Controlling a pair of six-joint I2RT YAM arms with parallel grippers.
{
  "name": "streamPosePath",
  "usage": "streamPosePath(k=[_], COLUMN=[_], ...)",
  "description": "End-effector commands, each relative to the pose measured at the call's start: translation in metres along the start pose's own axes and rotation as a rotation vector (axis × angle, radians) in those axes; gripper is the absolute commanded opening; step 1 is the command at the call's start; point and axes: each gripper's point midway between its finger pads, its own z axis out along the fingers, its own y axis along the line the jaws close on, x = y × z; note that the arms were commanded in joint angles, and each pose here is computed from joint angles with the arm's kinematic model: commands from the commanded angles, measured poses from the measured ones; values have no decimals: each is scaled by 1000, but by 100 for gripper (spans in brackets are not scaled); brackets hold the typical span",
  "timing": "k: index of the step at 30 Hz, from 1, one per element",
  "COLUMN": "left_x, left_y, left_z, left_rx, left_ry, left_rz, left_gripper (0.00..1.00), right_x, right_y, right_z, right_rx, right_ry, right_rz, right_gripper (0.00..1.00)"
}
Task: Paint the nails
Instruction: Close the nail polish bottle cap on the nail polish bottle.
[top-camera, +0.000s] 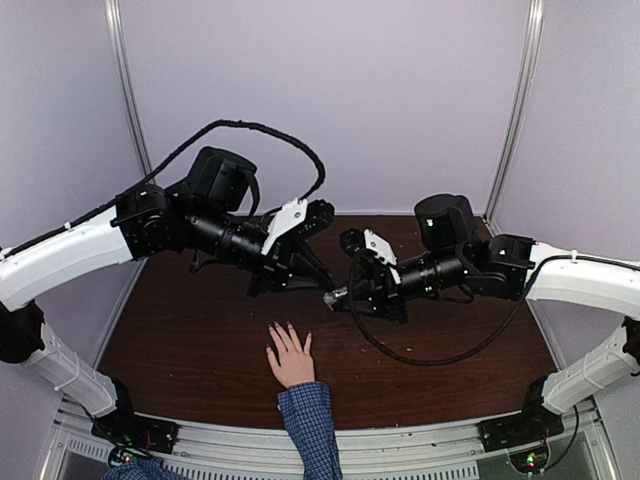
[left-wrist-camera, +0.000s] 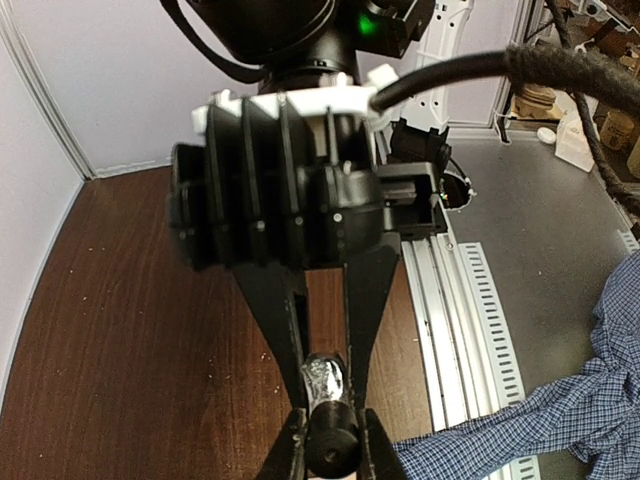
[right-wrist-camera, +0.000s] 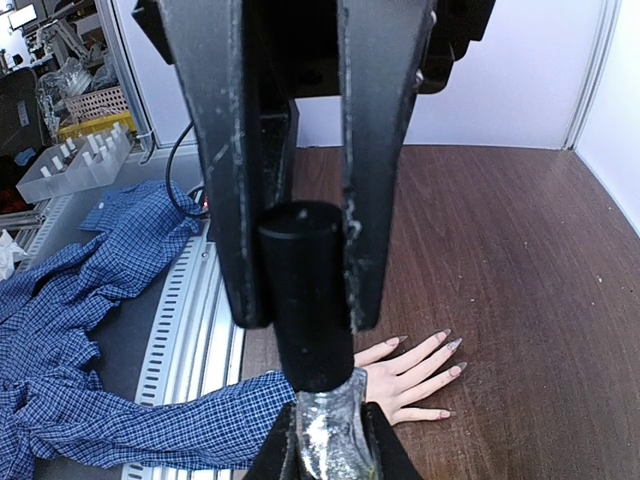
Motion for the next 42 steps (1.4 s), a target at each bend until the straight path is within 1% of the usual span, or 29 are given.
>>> streamPosePath(k=[1, 12, 27, 33, 40, 42], left_x=[-1, 8, 25, 15, 1, 0], left_y=[2, 3, -5, -5, -8, -7], left_z=[6, 14, 21, 14, 4, 2], left_rx=[13, 19, 61, 55, 59, 51], left_ry=[-21, -6, 7, -4, -25, -21], left_rz=[-8, -14, 33, 20, 24, 28], left_gripper=[0, 0, 0, 8, 21, 22], right_x=[-25, -34, -61, -53, -51, -50], right_y=[6, 8, 20, 17, 16, 16], right_z=[-10, -15, -29, -27, -25, -25], right_rx=[-1, 2, -30, -16, -13, -13], right_ry=[-74, -106, -210, -189, -185, -183], right_rz=[-40, -51, -113, -103, -98, -96], right_gripper=[0, 0, 0, 0, 0, 0])
